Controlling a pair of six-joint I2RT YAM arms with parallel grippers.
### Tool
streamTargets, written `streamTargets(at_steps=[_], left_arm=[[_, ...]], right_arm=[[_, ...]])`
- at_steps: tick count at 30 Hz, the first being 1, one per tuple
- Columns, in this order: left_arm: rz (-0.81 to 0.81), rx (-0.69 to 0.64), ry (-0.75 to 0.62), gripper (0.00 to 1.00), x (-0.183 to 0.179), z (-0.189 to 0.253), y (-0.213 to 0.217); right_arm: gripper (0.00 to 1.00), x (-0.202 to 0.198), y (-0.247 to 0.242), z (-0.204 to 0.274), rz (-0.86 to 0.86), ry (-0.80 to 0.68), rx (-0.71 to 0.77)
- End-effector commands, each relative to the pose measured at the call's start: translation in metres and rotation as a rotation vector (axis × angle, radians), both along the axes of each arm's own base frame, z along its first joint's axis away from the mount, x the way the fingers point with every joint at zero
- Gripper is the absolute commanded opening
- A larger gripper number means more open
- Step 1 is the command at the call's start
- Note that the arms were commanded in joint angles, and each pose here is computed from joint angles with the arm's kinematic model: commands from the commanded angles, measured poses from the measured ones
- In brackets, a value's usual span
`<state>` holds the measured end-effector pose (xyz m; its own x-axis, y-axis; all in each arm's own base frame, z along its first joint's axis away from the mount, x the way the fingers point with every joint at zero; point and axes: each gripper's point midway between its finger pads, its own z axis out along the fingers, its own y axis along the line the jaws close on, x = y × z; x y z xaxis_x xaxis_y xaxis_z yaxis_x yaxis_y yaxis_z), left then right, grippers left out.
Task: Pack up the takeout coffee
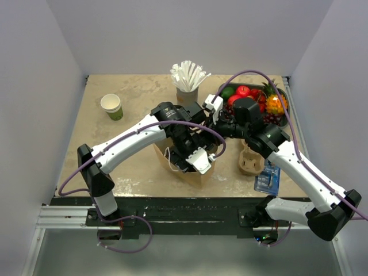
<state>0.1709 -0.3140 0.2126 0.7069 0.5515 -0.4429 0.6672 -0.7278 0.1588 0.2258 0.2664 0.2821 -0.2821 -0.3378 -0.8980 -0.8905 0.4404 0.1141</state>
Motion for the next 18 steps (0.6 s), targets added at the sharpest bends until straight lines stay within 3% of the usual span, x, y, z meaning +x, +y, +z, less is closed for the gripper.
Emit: streamTargets(at_steps=[1, 13, 18], left_arm=[[0.048, -0.209, -0.043, 0.0, 0.024, 0.0, -0.07], [0.287, -0.109, 0.177, 0.0, -0.001, -0.022, -0.056], [0.447, -0.142, 0.19, 0.0, 0.007, -0.028, -0.06]], right_arm=[[0.0, -0.039, 0.033, 0.032, 0.254, -0.094, 0.082], [0.0, -0.042, 0.03, 0.03, 0.26, -0.129, 0.057], [0.0, -0.038, 0.032, 0.031, 0.243, -0.127, 0.066]])
